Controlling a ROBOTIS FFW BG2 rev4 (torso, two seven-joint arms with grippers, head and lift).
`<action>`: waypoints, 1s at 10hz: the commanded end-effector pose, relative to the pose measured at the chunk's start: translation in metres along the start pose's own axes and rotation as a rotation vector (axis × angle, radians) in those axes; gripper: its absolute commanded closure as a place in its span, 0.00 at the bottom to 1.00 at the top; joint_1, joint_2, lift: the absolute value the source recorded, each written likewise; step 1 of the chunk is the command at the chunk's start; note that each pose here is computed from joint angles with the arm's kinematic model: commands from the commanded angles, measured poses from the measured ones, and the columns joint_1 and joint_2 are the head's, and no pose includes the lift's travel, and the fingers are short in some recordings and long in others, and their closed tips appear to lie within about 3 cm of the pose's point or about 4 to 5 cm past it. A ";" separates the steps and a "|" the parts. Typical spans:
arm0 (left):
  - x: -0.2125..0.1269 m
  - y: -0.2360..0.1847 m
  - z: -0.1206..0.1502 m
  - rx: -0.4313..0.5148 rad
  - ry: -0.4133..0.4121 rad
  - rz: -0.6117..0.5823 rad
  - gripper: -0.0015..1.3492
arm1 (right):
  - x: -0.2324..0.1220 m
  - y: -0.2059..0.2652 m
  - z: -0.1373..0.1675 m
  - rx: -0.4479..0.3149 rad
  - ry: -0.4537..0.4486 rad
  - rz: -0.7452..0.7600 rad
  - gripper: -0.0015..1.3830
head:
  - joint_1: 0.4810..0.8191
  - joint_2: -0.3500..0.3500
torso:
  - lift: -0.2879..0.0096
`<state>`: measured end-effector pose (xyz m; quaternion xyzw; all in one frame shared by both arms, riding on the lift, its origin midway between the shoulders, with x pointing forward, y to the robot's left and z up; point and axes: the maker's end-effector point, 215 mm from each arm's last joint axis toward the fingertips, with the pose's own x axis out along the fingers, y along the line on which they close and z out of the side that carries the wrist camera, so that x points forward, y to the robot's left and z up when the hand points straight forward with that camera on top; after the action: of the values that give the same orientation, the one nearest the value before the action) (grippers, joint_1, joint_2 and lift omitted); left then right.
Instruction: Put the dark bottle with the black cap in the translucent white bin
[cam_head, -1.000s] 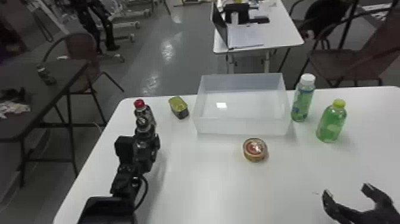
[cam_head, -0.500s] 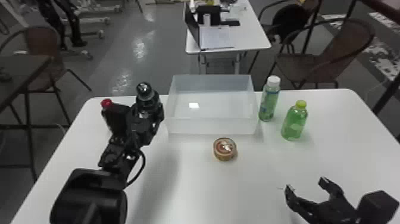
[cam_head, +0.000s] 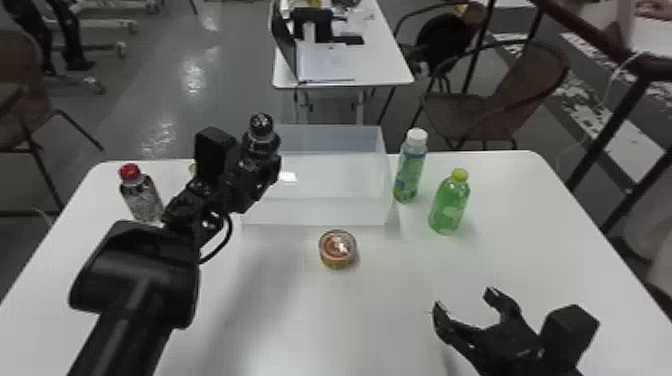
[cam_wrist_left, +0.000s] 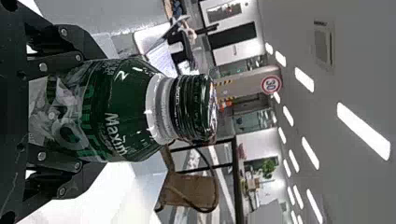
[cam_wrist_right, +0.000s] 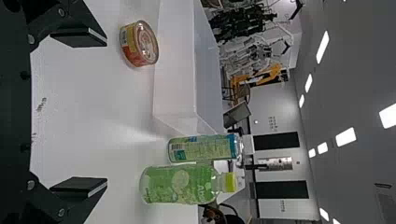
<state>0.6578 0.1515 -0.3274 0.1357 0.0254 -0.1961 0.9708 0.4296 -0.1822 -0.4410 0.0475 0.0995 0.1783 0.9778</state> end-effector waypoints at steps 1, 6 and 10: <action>0.024 -0.008 -0.018 0.071 0.067 -0.056 0.56 | 0.001 -0.001 -0.001 0.004 -0.001 -0.001 0.16 | 0.63 0.46 | 0.66; 0.054 -0.008 -0.030 0.336 0.163 -0.101 0.34 | 0.011 0.000 0.000 0.002 -0.007 0.011 0.16 | 0.63 0.43 | 0.66; 0.036 0.013 -0.012 0.249 0.068 -0.047 0.11 | 0.006 0.000 -0.004 0.006 0.000 0.009 0.16 | 0.63 0.45 | 0.66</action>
<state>0.7015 0.1488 -0.3447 0.2732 0.0468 -0.2186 0.9356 0.4341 -0.1798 -0.4461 0.0521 0.0996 0.1825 0.9768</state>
